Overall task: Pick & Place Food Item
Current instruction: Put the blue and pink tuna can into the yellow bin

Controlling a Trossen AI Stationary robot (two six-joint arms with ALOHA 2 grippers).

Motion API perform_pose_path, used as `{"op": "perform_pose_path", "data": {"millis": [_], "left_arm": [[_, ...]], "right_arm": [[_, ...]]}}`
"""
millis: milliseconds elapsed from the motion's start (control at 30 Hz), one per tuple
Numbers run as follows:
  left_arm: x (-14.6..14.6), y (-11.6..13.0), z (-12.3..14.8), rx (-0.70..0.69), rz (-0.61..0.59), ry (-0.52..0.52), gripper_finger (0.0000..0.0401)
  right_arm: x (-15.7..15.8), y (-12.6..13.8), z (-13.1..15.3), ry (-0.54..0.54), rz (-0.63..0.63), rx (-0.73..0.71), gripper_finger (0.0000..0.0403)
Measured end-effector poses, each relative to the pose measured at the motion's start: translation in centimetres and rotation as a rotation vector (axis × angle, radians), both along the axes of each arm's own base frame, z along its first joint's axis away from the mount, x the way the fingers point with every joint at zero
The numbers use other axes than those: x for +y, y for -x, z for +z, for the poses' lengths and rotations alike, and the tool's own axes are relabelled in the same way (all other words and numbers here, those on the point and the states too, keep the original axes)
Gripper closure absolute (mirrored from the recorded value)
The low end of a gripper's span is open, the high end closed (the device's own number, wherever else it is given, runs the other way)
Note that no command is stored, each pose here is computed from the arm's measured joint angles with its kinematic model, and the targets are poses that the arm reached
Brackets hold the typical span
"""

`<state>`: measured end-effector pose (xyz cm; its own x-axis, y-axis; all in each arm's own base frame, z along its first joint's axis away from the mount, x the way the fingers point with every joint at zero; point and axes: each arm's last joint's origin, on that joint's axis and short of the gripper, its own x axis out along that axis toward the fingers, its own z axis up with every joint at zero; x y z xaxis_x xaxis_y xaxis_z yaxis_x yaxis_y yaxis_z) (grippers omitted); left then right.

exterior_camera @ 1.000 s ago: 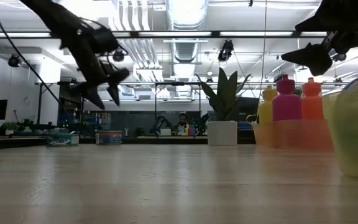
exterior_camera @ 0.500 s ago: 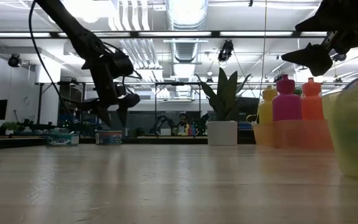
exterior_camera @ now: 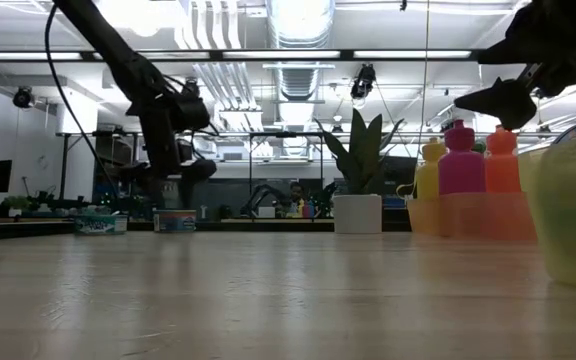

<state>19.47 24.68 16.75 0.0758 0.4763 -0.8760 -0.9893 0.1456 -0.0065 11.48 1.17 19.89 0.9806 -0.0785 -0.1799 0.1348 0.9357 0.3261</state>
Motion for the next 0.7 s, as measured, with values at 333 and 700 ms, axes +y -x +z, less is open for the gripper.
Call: {"op": "perform_pose_path", "data": {"millis": [333, 700], "left_arm": [[-0.4, 0.4, -1.0, -0.038, 0.02, 0.012, 0.0138], [-3.1, -1.1, -1.6, 0.006, -0.155, 0.091, 0.0138]], "right_arm": [[0.0, 0.0, -0.7, 0.004, 0.0, 0.021, 0.0024], [0.0, 0.0, -0.7, 0.003, 0.0, 0.018, 0.0024]]}}
